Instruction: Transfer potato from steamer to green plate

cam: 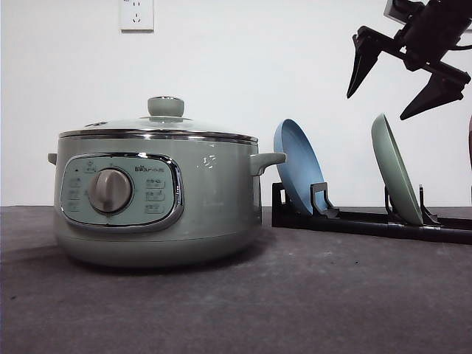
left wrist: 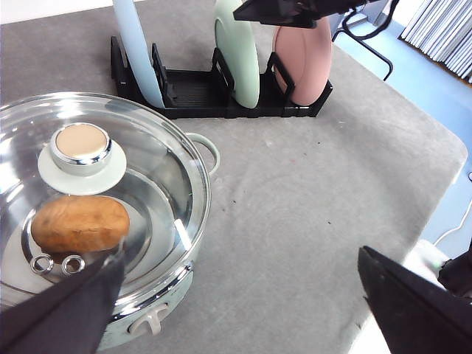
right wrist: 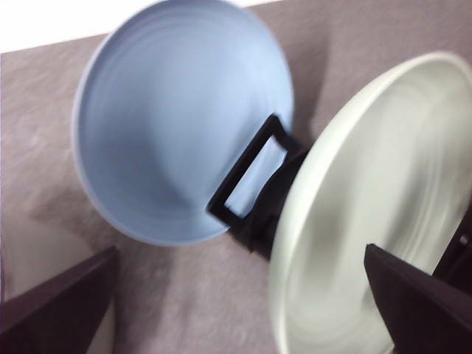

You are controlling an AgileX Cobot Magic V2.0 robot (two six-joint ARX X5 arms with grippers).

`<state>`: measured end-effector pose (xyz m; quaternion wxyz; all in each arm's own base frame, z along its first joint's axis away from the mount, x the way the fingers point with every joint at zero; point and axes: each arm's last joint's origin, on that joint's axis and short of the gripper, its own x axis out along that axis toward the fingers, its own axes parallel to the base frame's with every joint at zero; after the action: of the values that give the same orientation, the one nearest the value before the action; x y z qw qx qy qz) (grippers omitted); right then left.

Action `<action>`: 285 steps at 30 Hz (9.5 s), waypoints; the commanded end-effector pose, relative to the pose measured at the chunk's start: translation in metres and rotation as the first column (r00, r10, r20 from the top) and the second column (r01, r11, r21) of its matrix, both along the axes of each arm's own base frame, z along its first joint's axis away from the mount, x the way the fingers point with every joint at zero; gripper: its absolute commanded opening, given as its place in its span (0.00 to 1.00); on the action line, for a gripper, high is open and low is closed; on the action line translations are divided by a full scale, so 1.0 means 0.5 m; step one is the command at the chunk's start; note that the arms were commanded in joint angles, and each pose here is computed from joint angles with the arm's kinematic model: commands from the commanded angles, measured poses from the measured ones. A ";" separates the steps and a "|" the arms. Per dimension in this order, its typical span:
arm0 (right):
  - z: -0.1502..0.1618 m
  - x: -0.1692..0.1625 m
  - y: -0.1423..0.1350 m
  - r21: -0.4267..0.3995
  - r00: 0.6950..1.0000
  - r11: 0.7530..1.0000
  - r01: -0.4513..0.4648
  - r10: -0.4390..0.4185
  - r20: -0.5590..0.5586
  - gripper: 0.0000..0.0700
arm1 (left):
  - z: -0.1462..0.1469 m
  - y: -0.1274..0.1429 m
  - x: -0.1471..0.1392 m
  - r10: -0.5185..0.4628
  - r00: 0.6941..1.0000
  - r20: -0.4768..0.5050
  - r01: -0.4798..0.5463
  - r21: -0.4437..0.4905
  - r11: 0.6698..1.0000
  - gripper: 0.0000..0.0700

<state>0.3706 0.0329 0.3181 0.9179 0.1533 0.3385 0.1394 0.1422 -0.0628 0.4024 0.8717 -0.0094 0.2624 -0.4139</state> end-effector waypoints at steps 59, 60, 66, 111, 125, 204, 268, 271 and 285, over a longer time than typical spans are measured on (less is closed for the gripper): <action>0.244 -0.310 0.022 -0.016 0.937 0.972 -0.236 0.232 0.263 0.00 | 0.003 -0.007 -0.011 -0.055 0.998 -0.025 0.056 0.027 0.998 0.91; 0.242 -0.323 0.029 -0.045 0.940 0.971 -0.237 0.241 0.241 0.00 | 0.003 -0.007 -0.011 -0.057 0.998 -0.023 0.058 0.027 0.998 0.91; 0.223 -0.405 0.073 -0.247 0.957 0.937 -0.247 0.276 0.092 0.00 | 0.003 -0.009 -0.012 -0.064 0.998 -0.018 0.064 0.029 0.998 0.91; -0.238 -0.493 0.376 -0.547 0.854 0.660 -0.516 0.346 -0.389 0.00 | 0.003 -0.009 -0.012 -0.063 0.998 -0.018 0.063 0.028 0.998 0.91; -0.187 -0.491 0.351 -0.404 0.811 0.710 -0.577 0.441 -0.383 0.55 | 0.003 -0.009 -0.012 -0.063 0.998 -0.018 0.063 0.028 0.998 0.91; 0.094 -0.575 0.043 -0.066 0.877 0.913 -0.402 0.404 0.259 0.95 | 0.000 -0.063 0.165 0.103 0.993 -0.061 -0.091 0.178 0.980 0.91; 0.094 -0.574 0.043 -0.066 0.878 0.914 -0.399 0.402 0.258 0.95 | -0.137 -0.204 0.395 0.198 0.965 -0.170 -0.110 0.423 0.900 0.01; 0.094 -0.574 0.043 -0.066 0.878 0.914 -0.399 0.402 0.259 0.95 | -0.136 -0.203 0.395 0.198 0.966 -0.168 -0.111 0.421 0.900 0.01; 0.094 -0.574 0.043 -0.066 0.878 0.914 -0.399 0.402 0.258 0.95 | -0.047 -0.181 0.348 0.192 0.979 -0.074 -0.153 0.361 0.920 0.01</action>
<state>0.0830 0.0534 0.3626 0.9073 0.0497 0.2403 0.3415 0.3230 -0.1543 0.3488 0.8528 0.1119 0.4315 -0.2723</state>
